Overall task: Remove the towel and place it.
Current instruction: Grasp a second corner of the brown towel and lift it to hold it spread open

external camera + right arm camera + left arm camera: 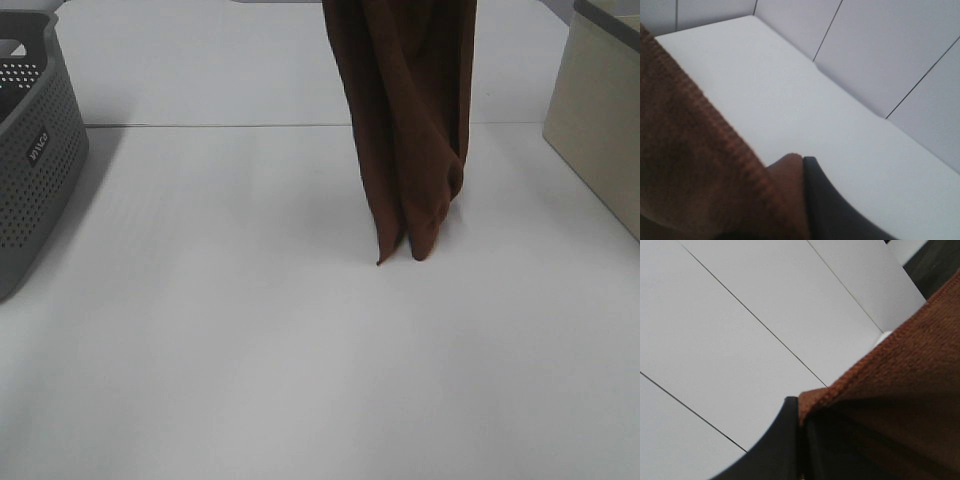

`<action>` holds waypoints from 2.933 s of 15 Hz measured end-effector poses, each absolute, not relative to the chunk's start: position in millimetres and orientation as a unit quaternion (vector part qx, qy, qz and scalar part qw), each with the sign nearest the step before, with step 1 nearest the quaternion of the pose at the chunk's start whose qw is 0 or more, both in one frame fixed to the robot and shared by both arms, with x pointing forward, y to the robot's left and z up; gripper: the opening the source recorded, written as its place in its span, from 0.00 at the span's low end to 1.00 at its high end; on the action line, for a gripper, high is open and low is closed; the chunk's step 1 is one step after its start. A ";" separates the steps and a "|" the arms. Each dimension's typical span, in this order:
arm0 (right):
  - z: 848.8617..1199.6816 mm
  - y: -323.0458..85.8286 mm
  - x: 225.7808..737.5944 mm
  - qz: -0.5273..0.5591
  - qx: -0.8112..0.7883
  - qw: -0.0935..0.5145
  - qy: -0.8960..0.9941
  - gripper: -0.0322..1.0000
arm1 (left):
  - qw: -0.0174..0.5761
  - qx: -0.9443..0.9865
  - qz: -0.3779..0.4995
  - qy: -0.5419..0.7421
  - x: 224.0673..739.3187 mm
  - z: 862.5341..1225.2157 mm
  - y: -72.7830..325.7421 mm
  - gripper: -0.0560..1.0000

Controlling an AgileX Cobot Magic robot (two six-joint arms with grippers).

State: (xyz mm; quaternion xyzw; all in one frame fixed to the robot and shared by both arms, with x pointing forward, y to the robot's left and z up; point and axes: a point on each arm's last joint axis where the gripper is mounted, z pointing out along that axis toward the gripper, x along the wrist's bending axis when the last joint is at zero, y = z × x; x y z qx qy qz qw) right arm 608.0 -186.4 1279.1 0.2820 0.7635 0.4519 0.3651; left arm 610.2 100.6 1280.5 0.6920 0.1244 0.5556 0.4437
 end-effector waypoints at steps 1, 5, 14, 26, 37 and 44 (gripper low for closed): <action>1282.2 -186.8 613.9 0.466 0.283 0.389 0.743 0.04 | 0.457 0.669 0.573 0.123 617.0 1280.6 100.2 0.05; 1288.8 -187.3 634.4 0.460 0.215 0.508 0.695 0.04 | 0.503 0.567 0.644 0.109 637.8 1280.4 97.4 0.05; 1244.6 -167.8 694.2 0.454 0.176 0.592 0.643 0.04 | 0.519 0.491 0.683 0.152 707.8 1223.0 129.5 0.05; 1230.2 -154.5 740.4 0.507 0.191 0.619 0.568 0.04 | 0.605 0.380 0.685 0.144 776.0 1189.0 173.6 0.05; 1227.8 -154.1 741.4 0.515 0.196 0.607 0.572 0.04 | 0.500 0.439 0.747 0.018 768.1 1200.2 170.7 0.05; 1234.8 -149.4 735.1 0.553 0.195 0.569 0.576 0.04 | 0.483 0.412 0.772 -0.005 756.7 1220.2 178.3 0.05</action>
